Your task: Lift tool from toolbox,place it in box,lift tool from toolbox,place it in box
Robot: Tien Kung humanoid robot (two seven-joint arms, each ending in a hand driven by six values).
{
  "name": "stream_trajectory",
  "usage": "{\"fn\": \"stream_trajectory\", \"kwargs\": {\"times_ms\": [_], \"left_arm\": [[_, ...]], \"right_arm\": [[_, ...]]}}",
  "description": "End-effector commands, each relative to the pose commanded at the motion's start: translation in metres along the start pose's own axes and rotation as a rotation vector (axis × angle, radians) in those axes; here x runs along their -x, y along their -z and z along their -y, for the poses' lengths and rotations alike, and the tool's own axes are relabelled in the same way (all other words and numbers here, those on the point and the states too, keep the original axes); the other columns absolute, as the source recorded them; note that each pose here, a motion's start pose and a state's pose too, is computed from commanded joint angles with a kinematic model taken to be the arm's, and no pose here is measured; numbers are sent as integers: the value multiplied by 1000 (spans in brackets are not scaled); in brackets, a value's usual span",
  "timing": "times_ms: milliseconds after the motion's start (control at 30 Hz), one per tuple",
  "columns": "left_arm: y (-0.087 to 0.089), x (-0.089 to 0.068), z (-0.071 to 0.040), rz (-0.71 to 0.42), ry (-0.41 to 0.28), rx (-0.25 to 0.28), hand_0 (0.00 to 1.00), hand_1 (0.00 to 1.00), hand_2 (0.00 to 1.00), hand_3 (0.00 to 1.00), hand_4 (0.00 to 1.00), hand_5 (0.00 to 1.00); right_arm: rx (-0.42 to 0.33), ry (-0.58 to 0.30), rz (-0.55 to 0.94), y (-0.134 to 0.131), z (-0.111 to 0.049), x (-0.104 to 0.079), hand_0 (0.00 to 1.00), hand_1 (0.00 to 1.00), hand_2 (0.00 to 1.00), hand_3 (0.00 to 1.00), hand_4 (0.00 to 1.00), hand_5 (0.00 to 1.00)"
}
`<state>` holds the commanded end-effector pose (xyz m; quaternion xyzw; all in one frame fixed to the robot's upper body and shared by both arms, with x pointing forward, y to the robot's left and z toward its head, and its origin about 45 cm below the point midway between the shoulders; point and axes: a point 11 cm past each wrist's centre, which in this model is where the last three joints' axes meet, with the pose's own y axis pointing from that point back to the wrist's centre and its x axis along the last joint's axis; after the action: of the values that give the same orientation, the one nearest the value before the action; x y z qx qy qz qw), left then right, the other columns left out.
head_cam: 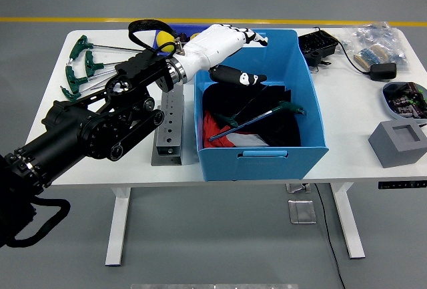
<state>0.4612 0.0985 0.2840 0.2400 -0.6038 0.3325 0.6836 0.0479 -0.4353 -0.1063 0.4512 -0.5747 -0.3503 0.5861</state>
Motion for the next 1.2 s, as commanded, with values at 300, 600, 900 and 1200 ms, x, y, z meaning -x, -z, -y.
{"fn": "stream_trajectory", "kwargs": {"times_ms": [300,600,900,1200], "left_arm": [[54,-15,-49,97,-15,-129,859,890,983,822,853,714],[105,-36,-99,-16,-80,-325,795,812,906,818,846,696],[139,-39,-171,-146,-176,-514,777,790,886,811,848,679],[135,-23,-237,-194,-224,-583,771,765,861,790,828,659]], "right_arm": [[1,-4,16,-3,0,0,701,688,756,616,873,689],[7,1,21,-8,0,3,696,685,755,616,872,687],[16,6,21,-13,0,7,695,683,754,614,869,686],[27,10,25,-18,0,11,688,677,749,611,865,689]]}}
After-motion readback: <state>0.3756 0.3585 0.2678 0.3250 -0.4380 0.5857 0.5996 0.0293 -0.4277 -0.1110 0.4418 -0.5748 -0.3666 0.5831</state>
